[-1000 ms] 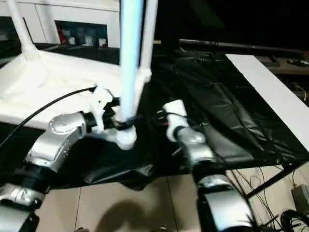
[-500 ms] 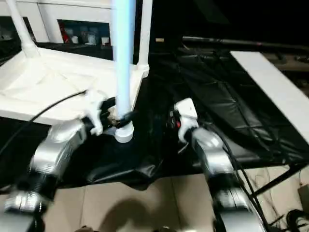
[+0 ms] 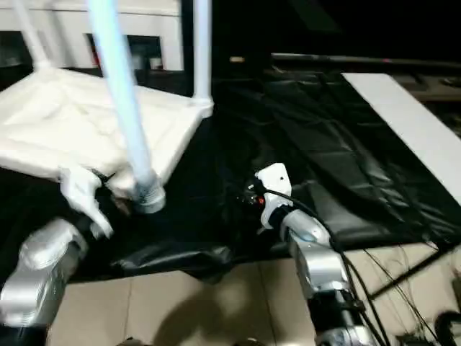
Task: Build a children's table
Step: Rotate table base
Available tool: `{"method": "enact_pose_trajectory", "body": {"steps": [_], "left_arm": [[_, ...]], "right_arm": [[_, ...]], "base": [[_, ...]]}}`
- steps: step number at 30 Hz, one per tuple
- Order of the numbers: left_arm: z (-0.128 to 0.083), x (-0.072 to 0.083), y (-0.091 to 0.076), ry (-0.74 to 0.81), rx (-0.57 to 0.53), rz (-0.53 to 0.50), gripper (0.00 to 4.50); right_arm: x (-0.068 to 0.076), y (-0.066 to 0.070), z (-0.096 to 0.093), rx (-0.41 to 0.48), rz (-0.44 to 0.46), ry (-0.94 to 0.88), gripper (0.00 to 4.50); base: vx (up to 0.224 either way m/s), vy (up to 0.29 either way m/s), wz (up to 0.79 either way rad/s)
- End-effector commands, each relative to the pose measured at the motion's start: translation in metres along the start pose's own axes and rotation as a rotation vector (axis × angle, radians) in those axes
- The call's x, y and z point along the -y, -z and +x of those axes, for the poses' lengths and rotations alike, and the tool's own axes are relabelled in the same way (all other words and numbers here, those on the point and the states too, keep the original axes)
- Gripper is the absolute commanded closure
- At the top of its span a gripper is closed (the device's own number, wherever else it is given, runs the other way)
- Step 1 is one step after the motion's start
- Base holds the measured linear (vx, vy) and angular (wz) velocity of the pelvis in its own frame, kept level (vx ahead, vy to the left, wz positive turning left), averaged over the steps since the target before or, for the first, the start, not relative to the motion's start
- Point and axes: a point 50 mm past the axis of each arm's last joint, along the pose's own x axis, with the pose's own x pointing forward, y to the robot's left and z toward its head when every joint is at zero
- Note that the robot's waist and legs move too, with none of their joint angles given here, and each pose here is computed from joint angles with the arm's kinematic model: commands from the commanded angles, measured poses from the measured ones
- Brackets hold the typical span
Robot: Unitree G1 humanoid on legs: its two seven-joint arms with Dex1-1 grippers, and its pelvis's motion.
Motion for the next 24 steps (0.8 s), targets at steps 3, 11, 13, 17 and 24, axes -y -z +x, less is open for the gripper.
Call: {"method": "enact_pose_trajectory", "body": {"steps": [3, 11, 13, 17, 24], "left_arm": [[-0.004, -0.005, -0.006, 0.001, 0.008, -0.02, 0.04], [0.007, -0.017, -0.008, -0.072, -0.012, 0.045, 0.04], [0.02, -0.017, -0.004, -0.072, -0.041, 0.062, 0.04], [0.036, -0.017, -0.002, -0.055, -0.053, 0.047, 0.04], [0.093, -0.001, -0.012, 0.05, -0.038, 0.09, 0.04]], "right_arm": [[0.006, 0.0, -0.009, -0.016, -0.023, -0.022, 1.49], [0.013, 0.004, -0.016, -0.052, -0.03, 0.002, 1.49], [0.013, 0.003, -0.015, -0.053, -0.03, 0.005, 1.49], [0.014, 0.002, -0.015, -0.054, -0.033, 0.004, 1.49], [0.016, 0.002, -0.018, -0.06, -0.043, 0.016, 1.49]], "base": [[0.0, 0.0, 0.0], [0.0, 0.0, 0.0], [0.0, 0.0, 0.0], [0.0, 0.0, 0.0], [0.0, 0.0, 0.0]]}}
